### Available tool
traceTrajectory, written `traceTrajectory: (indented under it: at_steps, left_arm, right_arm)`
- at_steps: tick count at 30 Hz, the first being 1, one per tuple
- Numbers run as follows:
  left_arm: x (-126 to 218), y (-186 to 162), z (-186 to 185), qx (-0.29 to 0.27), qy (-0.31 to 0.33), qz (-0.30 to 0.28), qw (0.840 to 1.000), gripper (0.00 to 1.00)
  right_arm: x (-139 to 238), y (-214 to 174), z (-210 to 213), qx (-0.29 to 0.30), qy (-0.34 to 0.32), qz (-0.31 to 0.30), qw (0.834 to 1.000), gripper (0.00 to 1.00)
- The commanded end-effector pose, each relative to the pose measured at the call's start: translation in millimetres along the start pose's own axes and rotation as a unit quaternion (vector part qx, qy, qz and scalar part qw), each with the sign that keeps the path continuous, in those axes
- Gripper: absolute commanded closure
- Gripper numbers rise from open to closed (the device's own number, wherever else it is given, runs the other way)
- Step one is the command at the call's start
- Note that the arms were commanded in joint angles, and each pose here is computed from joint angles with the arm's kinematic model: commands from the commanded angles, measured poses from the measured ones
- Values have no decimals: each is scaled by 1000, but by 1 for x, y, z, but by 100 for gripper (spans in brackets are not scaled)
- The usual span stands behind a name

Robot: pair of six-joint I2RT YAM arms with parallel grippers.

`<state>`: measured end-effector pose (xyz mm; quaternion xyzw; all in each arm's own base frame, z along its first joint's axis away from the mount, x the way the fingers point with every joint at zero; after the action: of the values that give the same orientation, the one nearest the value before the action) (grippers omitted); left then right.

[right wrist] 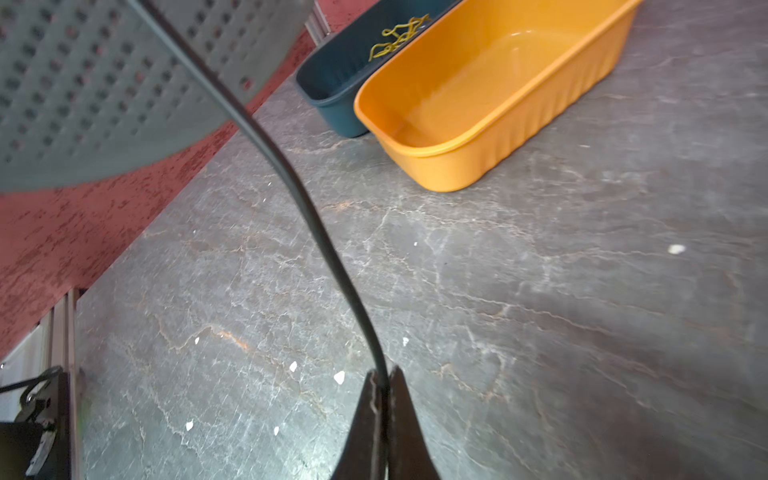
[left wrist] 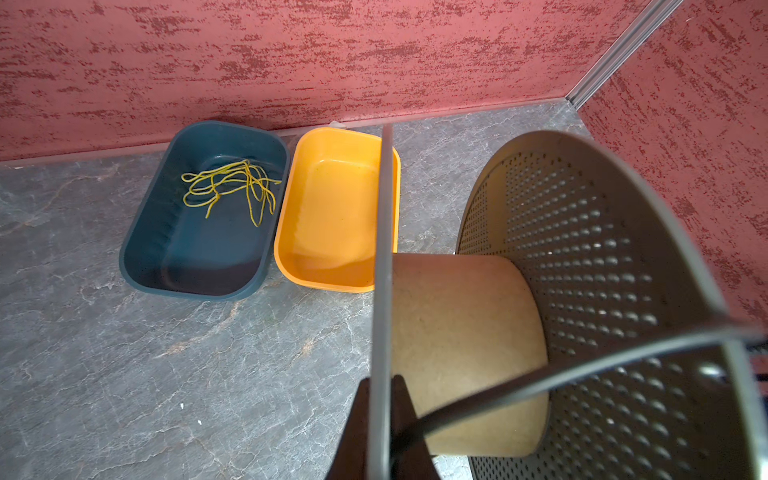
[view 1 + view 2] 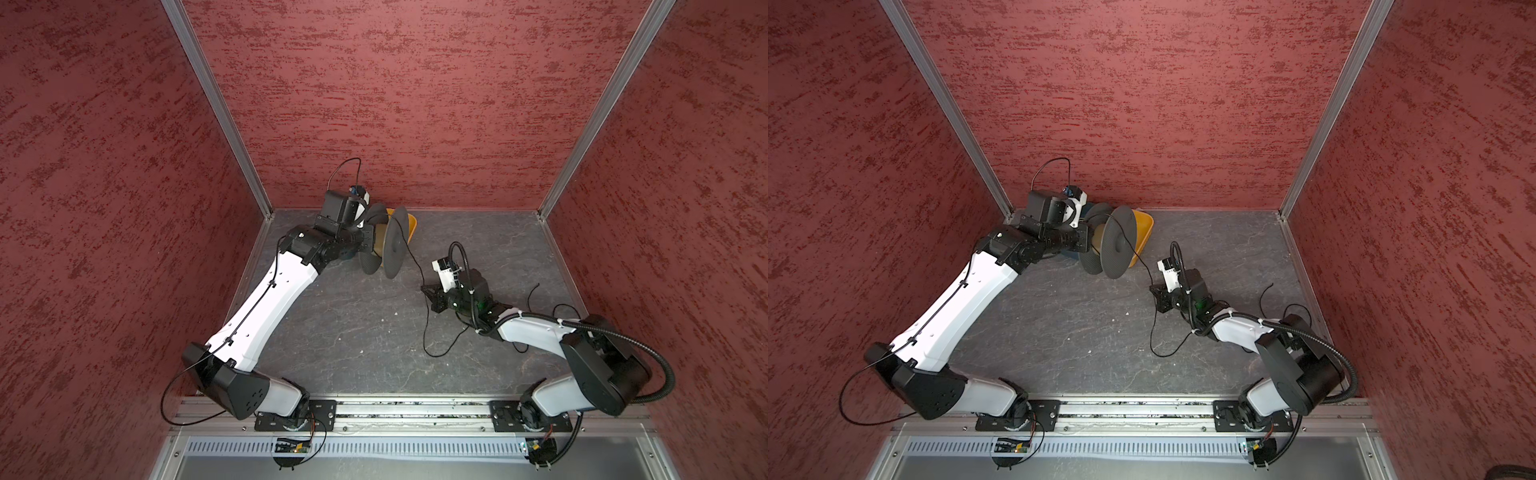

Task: Wrap the cables

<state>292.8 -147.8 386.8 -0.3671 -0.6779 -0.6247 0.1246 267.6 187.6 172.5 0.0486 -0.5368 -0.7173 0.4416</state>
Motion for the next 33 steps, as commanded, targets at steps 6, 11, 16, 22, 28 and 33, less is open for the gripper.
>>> traceTrajectory:
  at_steps: [6,11,16,22,28,33]
  left_arm:
    - [17,5,0,15,-67,-34,997,100]
    - [21,4,2,22,-111,-26,993,100]
    - [27,6,7,37,-141,-31,989,100]
    - [34,10,14,63,-190,-49,979,100]
    - [35,14,22,81,-216,-54,971,100]
    - [27,18,33,125,-206,-71,968,100]
  right_arm:
    - [28,80,3,5,-61,-67,996,100]
    - [24,112,-19,-15,-106,-63,992,100]
    - [10,123,-41,-27,-99,-61,993,100]
    - [-16,103,-56,-35,-66,-16,997,100]
    - [-23,77,-61,-56,-35,5,998,100]
    - [-19,58,-55,-67,-16,3,998,100]
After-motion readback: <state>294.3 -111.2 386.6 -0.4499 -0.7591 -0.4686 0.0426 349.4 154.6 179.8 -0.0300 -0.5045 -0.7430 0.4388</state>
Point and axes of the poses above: each gripper's point midway between its finger pads, its own x axis back along the fingers, its own z axis along the line the jaws close on, y = z × x, the point moved 10 cm from there along x, back along the fingers
